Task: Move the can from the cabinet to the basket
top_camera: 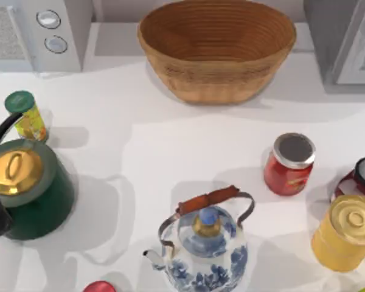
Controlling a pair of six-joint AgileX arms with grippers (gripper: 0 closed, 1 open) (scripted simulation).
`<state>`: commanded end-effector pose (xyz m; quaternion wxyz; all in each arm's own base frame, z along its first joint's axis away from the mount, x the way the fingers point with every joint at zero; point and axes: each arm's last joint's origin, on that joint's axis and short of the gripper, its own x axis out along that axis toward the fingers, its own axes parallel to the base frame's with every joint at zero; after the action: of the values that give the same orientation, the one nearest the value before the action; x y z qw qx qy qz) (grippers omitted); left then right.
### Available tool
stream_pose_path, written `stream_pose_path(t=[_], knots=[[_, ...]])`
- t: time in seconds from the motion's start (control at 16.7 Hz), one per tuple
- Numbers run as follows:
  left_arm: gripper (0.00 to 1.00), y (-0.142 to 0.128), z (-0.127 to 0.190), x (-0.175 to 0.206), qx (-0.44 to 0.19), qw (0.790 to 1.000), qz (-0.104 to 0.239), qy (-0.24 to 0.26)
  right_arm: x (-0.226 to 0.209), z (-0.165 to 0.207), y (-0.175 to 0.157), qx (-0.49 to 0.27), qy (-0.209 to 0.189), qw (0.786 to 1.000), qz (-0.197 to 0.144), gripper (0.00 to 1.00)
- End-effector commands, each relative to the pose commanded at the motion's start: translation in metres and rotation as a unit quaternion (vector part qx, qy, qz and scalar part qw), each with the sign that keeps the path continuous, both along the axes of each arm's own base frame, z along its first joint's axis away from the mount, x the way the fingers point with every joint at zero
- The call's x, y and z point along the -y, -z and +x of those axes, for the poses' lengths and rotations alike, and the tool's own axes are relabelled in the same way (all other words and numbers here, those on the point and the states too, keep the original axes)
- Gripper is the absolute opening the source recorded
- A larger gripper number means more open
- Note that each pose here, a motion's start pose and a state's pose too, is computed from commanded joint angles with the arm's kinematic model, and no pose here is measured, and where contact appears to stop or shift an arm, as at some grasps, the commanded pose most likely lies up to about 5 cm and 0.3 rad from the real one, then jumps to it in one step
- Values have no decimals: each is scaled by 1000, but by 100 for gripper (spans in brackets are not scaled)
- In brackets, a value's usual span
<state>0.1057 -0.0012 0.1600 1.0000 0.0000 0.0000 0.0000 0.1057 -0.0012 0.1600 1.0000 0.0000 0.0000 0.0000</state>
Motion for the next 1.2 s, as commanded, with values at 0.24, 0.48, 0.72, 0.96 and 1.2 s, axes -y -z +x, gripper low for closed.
stream_pose_path(t=[0.24, 0.48, 0.72, 0.96, 1.2], knots=[[100, 0, 0, 0, 0, 1000, 0, 0, 0, 0, -8, -5, 0, 1000, 0, 100], [100, 0, 0, 0, 0, 1000, 0, 0, -3, 4, -54, -24, 1, 1000, 0, 100], [100, 0, 0, 0, 0, 1000, 0, 0, -7, 22, -138, -27, 2, 1000, -2, 100], [100, 0, 0, 0, 0, 1000, 0, 0, -17, 56, -230, -17, 2, 1000, -2, 100], [100, 0, 0, 0, 0, 1000, 0, 0, -30, 98, -302, -4, 1, 1000, -1, 100]])
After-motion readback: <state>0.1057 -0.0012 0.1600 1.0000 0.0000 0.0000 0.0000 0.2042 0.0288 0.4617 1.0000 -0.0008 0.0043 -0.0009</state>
